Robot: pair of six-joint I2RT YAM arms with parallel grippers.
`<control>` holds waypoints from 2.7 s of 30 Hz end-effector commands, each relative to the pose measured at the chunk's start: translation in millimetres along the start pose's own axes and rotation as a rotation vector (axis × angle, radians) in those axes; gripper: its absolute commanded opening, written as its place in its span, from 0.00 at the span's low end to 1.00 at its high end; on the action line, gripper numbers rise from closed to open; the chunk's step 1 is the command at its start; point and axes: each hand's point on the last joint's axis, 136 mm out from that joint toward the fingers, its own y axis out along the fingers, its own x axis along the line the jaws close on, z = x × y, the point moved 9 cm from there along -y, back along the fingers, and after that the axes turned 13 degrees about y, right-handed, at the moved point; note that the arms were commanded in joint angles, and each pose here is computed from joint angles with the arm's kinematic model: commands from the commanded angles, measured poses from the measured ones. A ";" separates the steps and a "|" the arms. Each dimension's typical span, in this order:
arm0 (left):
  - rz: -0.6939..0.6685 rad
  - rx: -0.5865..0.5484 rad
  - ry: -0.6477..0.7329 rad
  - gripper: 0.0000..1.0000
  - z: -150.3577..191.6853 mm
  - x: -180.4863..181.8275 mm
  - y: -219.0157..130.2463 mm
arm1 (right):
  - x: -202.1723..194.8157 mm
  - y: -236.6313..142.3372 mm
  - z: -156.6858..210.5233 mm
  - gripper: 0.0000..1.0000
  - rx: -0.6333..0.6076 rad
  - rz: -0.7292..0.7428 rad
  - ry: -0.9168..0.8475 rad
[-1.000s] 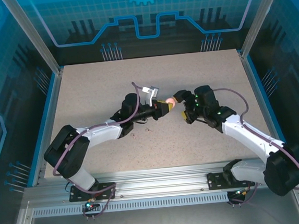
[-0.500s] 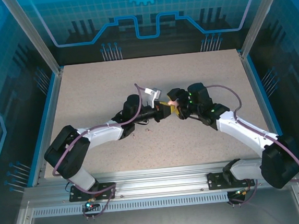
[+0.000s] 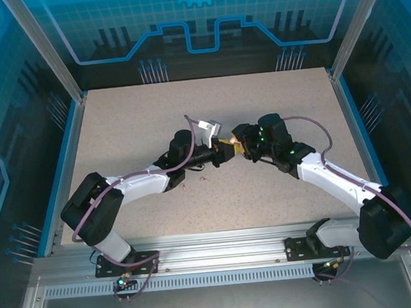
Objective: Insert wireless bluetooth earbuds into charging case
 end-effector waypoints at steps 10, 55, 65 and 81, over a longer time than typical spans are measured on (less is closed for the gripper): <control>-0.044 -0.063 0.043 0.00 -8.1 -3.3 2.3 | 11.4 5.1 11.0 0.62 0.044 -0.039 -0.003; -0.041 -0.037 0.073 0.22 -21.6 -6.6 -5.9 | -0.9 -7.5 -6.2 0.34 0.034 -0.048 -0.022; -0.029 -0.074 0.049 0.05 -23.0 -6.3 -5.3 | -1.0 -7.6 -6.2 0.34 0.040 -0.052 -0.017; -0.028 -0.075 0.005 0.00 -12.0 -3.8 -6.4 | 13.4 -34.0 -35.0 0.85 -0.045 -0.099 0.004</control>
